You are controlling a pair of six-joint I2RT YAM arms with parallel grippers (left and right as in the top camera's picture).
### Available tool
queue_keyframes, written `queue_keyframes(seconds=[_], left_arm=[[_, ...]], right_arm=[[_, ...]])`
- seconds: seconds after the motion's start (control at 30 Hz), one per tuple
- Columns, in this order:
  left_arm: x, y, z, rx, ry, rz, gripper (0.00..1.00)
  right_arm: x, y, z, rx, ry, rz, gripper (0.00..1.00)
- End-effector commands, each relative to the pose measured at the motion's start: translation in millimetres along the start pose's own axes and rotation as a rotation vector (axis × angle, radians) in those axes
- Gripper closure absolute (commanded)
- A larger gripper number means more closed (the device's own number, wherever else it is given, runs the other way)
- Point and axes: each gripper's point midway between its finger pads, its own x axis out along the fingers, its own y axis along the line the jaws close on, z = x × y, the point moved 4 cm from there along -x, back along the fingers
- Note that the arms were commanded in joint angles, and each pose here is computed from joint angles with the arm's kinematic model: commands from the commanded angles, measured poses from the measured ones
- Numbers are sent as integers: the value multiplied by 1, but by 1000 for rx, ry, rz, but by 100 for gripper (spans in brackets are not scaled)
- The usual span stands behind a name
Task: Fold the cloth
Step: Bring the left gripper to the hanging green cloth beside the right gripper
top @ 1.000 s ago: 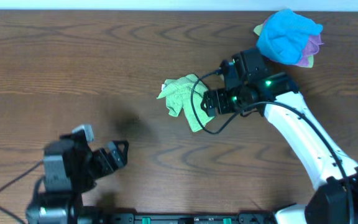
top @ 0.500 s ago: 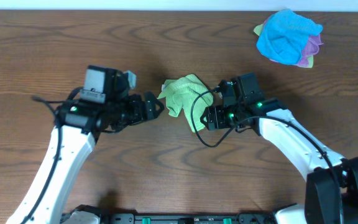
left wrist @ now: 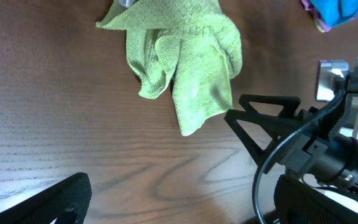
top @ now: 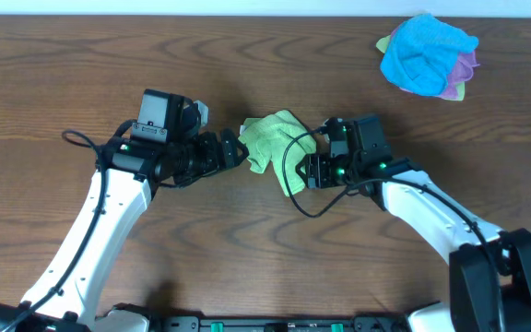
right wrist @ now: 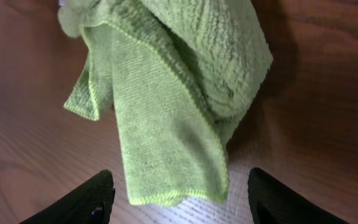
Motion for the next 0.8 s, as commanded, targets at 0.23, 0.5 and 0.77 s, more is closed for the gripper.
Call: queue_keyframes(seconds=[0.23, 0.5, 0.77], left_arm=[[4, 0, 4, -7, 3, 3, 5], [11, 11, 6, -22, 1, 62, 5], [23, 29, 8, -84, 8, 155, 5]], right_arm=[[24, -14, -5, 53, 23, -16, 55], [23, -7, -5, 55, 29, 33, 99], [-2, 25, 12, 24, -15, 188, 99]])
